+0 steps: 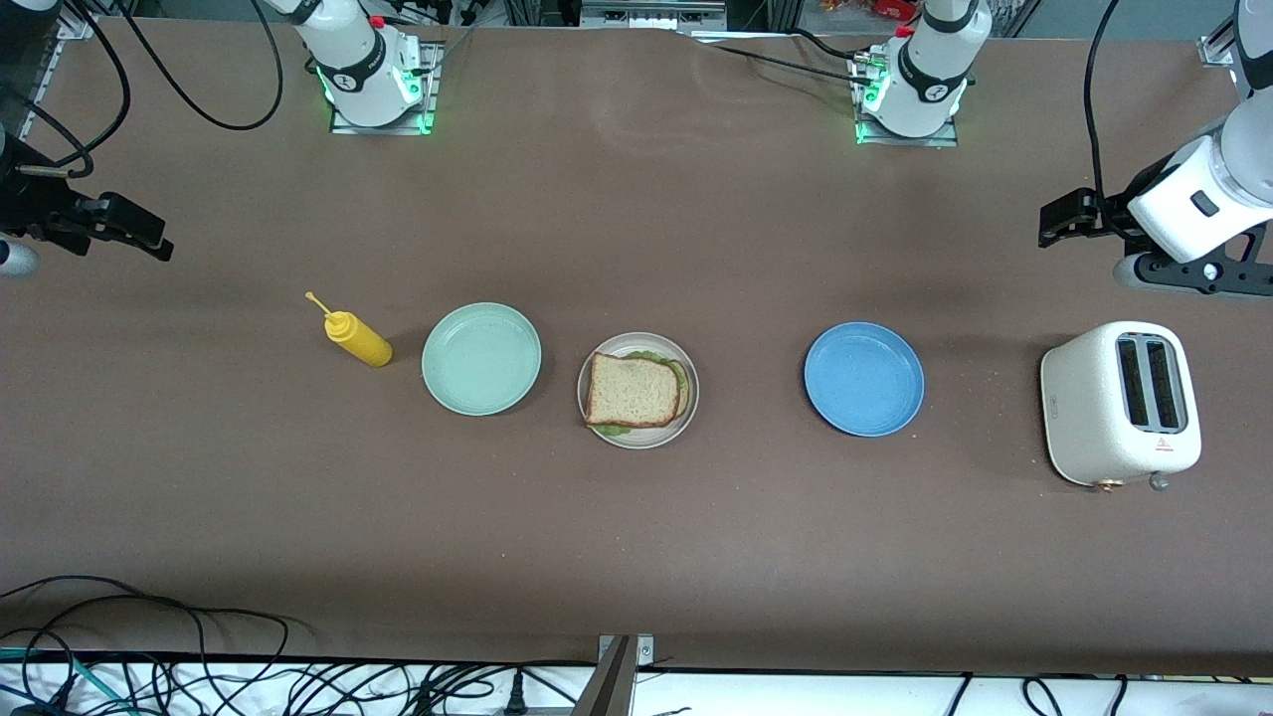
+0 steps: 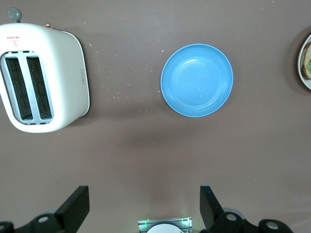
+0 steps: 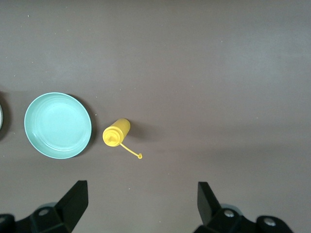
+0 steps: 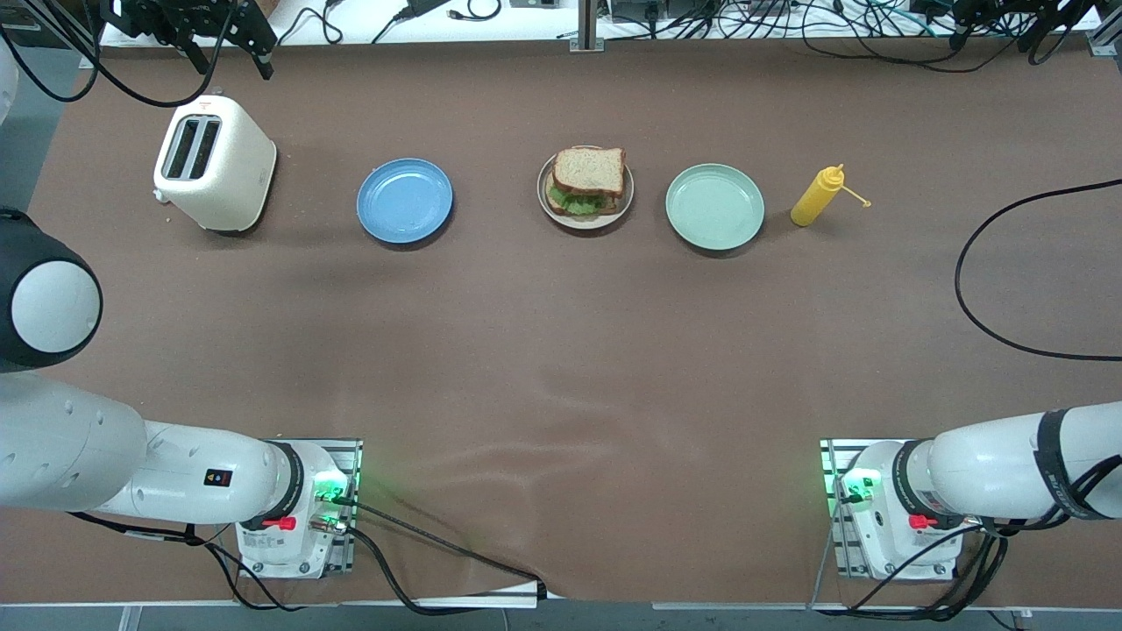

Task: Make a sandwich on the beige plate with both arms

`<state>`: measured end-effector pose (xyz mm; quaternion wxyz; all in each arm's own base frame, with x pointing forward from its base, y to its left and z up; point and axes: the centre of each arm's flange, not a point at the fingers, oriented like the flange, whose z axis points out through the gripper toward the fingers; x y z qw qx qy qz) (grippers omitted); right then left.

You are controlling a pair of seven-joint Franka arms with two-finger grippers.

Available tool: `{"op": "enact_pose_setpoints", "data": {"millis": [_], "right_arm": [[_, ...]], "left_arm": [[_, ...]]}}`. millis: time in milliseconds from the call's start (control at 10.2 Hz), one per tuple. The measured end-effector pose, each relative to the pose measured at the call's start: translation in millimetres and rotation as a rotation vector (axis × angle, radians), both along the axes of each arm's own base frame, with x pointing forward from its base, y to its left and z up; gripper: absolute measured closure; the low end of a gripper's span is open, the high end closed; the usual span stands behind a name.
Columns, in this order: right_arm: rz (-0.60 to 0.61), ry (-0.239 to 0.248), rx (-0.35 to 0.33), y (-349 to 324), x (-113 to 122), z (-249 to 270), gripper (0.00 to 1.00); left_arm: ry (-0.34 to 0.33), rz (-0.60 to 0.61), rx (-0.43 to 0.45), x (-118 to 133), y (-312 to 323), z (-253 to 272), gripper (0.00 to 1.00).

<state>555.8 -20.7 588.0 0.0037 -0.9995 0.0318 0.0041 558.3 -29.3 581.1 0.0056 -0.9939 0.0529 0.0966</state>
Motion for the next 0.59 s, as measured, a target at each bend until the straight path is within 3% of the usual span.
{"op": "enact_pose_setpoints", "data": {"millis": [589], "right_arm": [[0.009, 0.000, 0.000, 3.4, 0.1, 0.0, 0.00]], "left_arm": [[0.000, -0.003, 0.000, 0.0, -1.4, -0.2, 0.00]]}}
